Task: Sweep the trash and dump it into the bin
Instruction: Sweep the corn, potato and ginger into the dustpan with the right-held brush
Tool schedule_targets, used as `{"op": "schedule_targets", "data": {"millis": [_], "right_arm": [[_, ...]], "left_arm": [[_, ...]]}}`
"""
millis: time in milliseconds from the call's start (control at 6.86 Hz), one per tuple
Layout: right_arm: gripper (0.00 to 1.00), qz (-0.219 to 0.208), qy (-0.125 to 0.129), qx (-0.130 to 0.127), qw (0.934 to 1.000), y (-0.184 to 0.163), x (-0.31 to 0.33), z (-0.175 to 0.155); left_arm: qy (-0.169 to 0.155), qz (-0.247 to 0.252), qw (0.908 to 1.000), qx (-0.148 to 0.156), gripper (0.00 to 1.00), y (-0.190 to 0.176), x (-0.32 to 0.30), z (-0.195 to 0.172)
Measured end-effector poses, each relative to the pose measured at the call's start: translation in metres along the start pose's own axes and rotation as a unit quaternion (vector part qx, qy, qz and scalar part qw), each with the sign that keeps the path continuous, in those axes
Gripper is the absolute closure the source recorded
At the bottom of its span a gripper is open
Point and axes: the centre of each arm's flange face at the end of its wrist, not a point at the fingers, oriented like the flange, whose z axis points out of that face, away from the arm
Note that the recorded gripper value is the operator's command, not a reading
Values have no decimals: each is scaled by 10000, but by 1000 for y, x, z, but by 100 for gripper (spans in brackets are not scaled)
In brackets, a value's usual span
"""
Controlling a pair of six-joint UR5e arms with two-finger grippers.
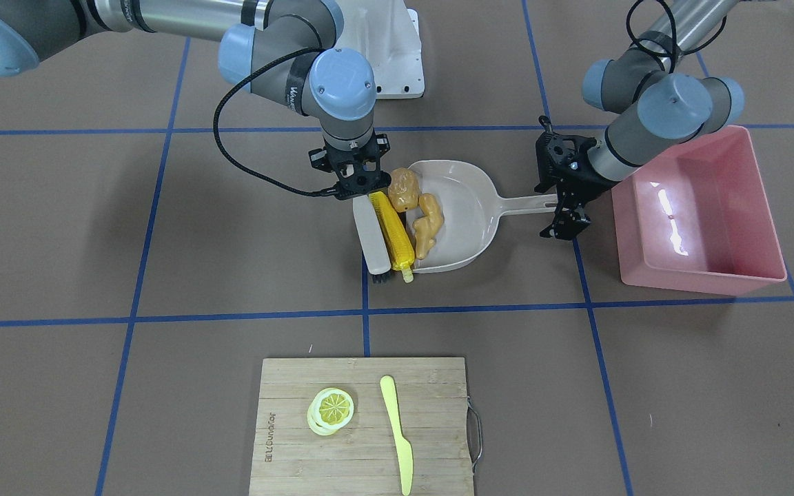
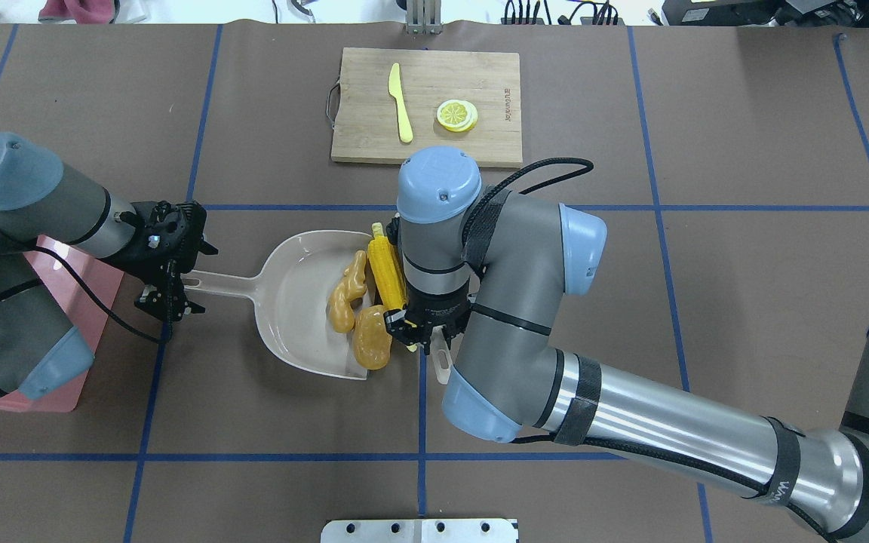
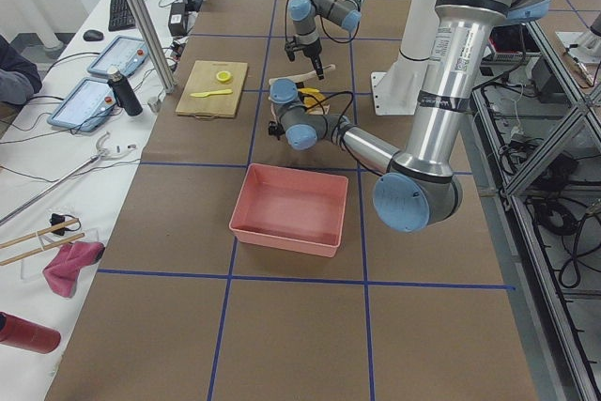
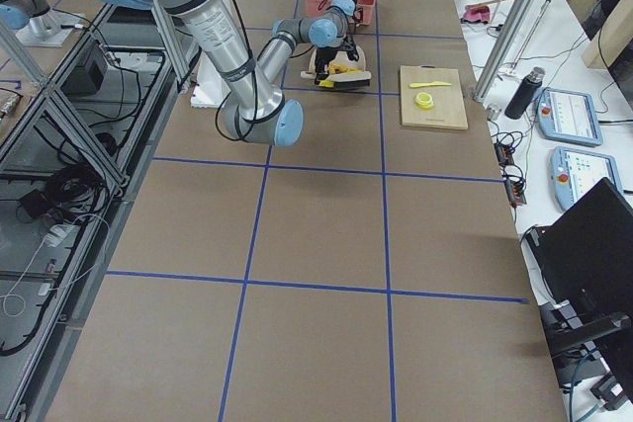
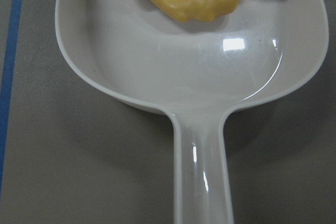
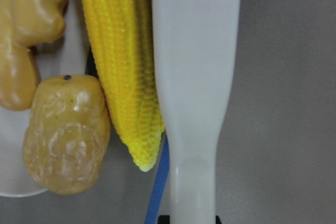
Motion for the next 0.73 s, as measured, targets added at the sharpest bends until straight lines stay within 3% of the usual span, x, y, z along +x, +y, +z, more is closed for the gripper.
{"op": "schedule_targets", "data": {"millis": [438,729], "right_arm": [[100,185,-403,111,9990,-4,-5,2],[100,243,-393,42,9989,-1,1,18]], "left_arm": [[-7,-4,10000,4,3,3,0,1],[-1,-4,10000,1,3,4,0,2]]}}
